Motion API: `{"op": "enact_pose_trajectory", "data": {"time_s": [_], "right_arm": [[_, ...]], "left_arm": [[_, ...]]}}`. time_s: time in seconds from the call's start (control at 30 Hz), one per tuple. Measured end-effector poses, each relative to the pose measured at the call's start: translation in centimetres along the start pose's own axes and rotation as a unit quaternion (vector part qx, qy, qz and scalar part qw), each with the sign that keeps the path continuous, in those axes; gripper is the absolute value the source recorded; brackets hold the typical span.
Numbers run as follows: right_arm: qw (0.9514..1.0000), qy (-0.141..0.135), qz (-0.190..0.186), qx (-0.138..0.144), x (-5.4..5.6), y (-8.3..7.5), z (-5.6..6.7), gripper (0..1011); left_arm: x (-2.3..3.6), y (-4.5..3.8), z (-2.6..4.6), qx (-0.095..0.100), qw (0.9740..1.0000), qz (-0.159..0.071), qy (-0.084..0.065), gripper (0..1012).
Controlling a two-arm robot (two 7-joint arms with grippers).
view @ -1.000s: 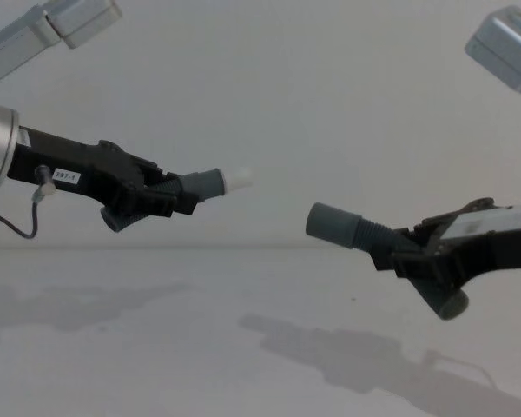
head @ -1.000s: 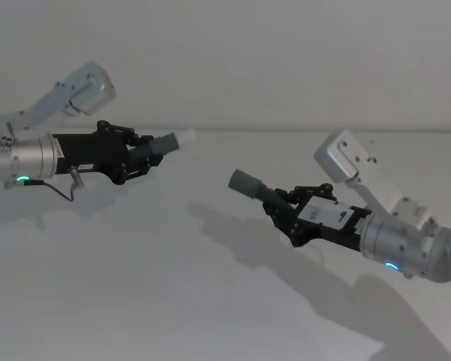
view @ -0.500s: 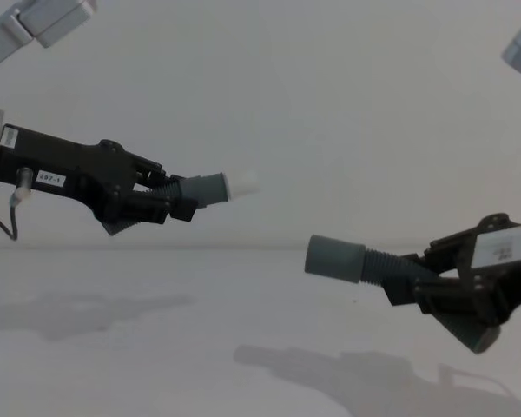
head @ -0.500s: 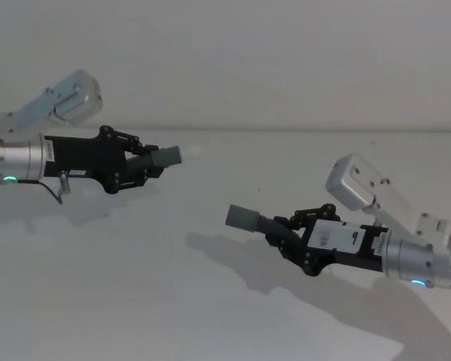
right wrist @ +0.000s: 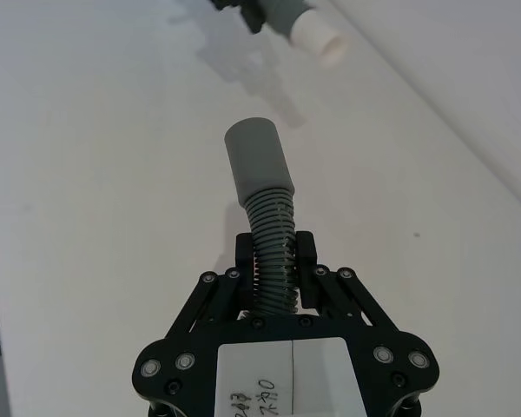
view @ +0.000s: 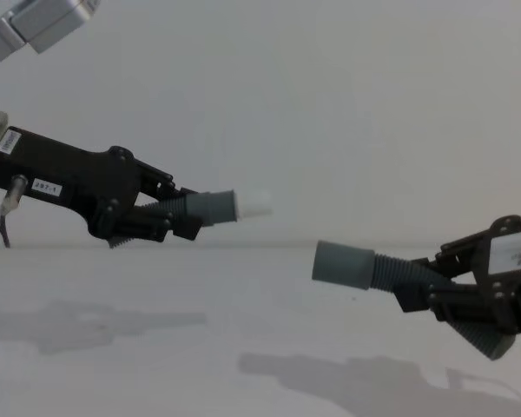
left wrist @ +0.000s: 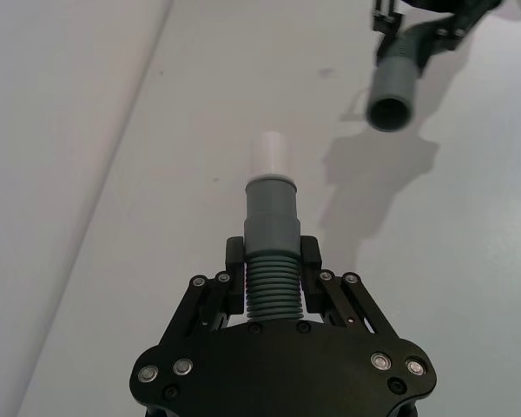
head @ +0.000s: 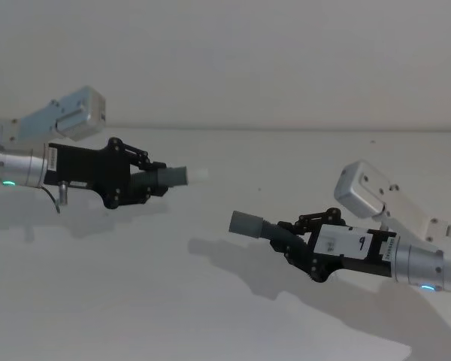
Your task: Use both hands to pick up one end of the pipe from the table, align the ends, and insert them.
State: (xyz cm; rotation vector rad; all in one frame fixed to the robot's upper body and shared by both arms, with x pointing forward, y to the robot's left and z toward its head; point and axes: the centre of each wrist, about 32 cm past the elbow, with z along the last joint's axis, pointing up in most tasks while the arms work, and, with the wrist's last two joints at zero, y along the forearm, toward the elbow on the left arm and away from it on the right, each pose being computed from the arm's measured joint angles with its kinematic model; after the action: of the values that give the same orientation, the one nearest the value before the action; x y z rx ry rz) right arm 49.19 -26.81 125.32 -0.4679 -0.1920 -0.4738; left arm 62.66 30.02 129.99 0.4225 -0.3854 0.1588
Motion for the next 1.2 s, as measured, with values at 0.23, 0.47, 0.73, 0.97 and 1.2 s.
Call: {"op": "enact_pose_trajectory", "data": {"time_s": [0.23,0.47,0.73,0.97,1.2], "right_arm": [[0.9998,-0.003,-0.018,0.005,-0.2,-0.2,-0.1,264],[0.9995,-0.006,-0.03,0.009,-0.3,-0.3,-0.1,265],[0.9993,-0.005,-0.036,0.011,-0.3,-0.4,-0.2,264],[0.9992,-0.003,-0.038,0.011,-0.3,-0.4,-0.2,265],[0.9991,-0.004,-0.04,0.011,-0.2,-0.4,-0.3,265]], "left_arm": [[0.04,-0.53,0.77,0.01,0.9993,-0.03,-0.022,360],[0.09,-1.05,1.44,0.02,0.9979,-0.049,-0.037,360],[0.21,-1.41,1.82,0.026,0.9971,-0.056,-0.045,360],[0.4,-1.85,2.04,0.028,0.9966,-0.061,-0.048,360],[0.56,-2.14,2.07,0.028,0.9964,-0.064,-0.048,360]]}}
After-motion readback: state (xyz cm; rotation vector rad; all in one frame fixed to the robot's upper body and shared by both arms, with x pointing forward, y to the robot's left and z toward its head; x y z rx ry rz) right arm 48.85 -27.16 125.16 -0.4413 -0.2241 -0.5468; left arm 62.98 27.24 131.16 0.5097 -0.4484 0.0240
